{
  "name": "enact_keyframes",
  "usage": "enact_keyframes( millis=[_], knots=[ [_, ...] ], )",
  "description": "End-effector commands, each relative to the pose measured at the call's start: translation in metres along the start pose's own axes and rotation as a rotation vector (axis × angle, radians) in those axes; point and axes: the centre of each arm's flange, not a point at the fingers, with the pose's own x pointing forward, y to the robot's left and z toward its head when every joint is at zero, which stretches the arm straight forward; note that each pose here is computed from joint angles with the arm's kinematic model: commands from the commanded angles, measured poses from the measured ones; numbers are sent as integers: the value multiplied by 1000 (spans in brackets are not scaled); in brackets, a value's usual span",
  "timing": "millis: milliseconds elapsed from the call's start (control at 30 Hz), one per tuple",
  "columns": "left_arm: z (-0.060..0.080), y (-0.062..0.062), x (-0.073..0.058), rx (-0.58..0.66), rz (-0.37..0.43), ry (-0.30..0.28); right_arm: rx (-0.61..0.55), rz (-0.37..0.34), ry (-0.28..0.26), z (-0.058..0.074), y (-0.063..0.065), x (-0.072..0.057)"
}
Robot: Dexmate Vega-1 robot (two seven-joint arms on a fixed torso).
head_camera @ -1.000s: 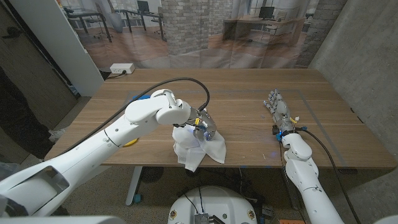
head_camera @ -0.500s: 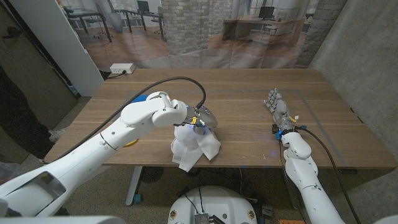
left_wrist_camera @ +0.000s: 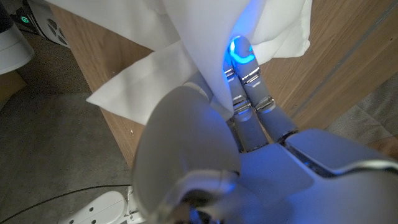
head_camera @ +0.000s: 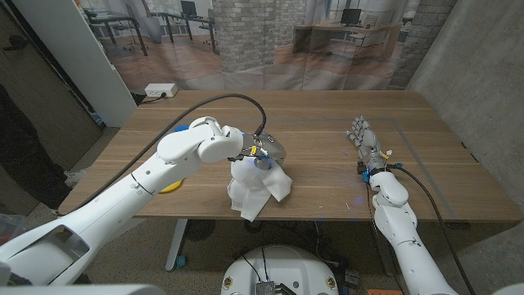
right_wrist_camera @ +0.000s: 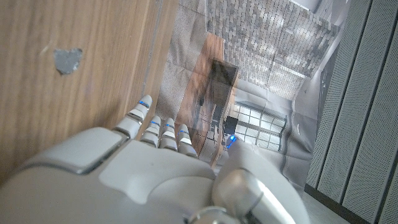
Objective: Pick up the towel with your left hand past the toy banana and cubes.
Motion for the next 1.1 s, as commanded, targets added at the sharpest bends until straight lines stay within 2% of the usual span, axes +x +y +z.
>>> enact_keyframes(
  millis=[33, 467, 767, 1100],
  knots=[
    [-16, 17, -3, -48, 66, 20, -4, 1, -2, 1, -1, 8],
    [-26, 39, -8, -75, 164, 13, -1, -2, -8, 1, -2, 12],
    [-25, 46, -9, -82, 194, -10, 1, -7, -11, 1, -4, 12],
    [-25, 59, -14, -82, 270, -17, 3, -2, -20, 3, -3, 15]
  ],
)
